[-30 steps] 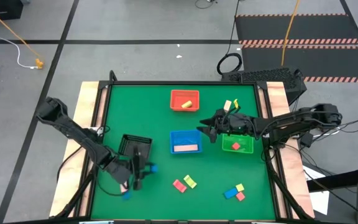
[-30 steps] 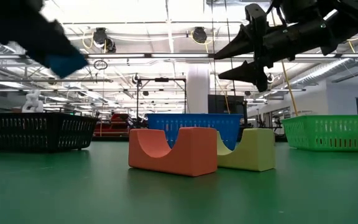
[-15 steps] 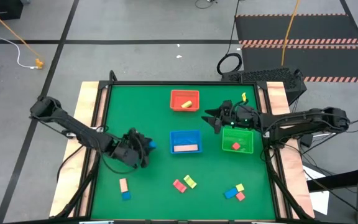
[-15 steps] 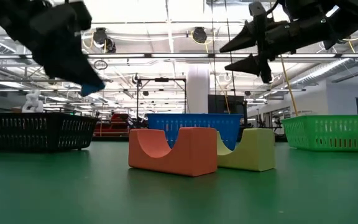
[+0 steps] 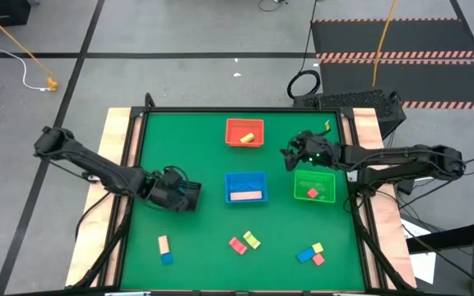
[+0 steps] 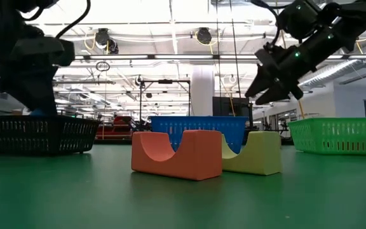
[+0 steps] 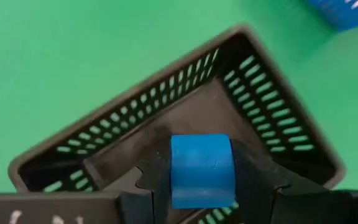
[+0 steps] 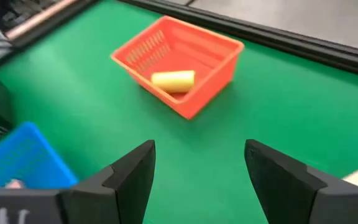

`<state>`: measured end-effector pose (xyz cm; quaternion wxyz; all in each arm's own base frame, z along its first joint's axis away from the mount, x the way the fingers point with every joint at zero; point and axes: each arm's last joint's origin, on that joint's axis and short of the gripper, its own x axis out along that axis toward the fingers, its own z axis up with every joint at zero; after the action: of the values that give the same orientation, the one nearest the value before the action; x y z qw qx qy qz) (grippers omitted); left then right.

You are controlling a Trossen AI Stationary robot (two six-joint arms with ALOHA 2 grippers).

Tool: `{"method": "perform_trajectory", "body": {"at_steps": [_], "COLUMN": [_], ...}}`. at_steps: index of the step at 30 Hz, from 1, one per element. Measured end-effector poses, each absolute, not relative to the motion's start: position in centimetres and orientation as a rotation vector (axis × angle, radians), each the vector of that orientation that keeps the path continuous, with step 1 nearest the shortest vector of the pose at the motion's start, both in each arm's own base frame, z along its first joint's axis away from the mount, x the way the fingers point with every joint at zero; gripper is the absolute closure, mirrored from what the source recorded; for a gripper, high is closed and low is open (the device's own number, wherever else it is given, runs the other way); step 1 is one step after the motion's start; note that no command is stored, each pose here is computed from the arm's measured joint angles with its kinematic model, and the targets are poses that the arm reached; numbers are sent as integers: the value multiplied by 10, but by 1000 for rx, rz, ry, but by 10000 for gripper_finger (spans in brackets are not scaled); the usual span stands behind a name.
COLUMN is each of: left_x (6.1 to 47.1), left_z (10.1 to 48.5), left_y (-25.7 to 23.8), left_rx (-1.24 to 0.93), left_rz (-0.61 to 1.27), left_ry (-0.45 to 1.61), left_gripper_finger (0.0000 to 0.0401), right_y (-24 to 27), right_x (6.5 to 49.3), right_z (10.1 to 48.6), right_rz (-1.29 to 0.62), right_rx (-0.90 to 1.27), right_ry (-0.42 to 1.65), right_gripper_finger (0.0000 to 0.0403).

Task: Sort & place blocks by color
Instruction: Put the top left blue half-cylinder block into the black bin, then put the top brown block into the blue bin

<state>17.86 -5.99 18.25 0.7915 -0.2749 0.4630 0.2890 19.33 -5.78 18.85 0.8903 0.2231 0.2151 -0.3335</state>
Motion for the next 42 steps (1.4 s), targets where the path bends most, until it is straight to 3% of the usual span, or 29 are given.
{"method": "perform_trajectory", "body": {"at_steps": [13,18,24,42], "left_x": [180,181,181,159], "left_z": [180,180,185,223], "left_y": [-61,-61,-61,-50], "left_rx": [-607,-614,-638,-667], "left_rz": [640,634,612,498], "left_ry": [1002,995,967,759], "left_gripper_finger": [198,194,193,192], "right_y": [-61,-71,-86,-104], "right_x": [186,178,165,187], "right_z": [182,178,174,125], "right_rz": [-796,-956,-1243,-1362], "right_rx": [365,547,580,697], "right_ry": [542,493,418,463], "right_gripper_finger": [162,162,162,162]}}
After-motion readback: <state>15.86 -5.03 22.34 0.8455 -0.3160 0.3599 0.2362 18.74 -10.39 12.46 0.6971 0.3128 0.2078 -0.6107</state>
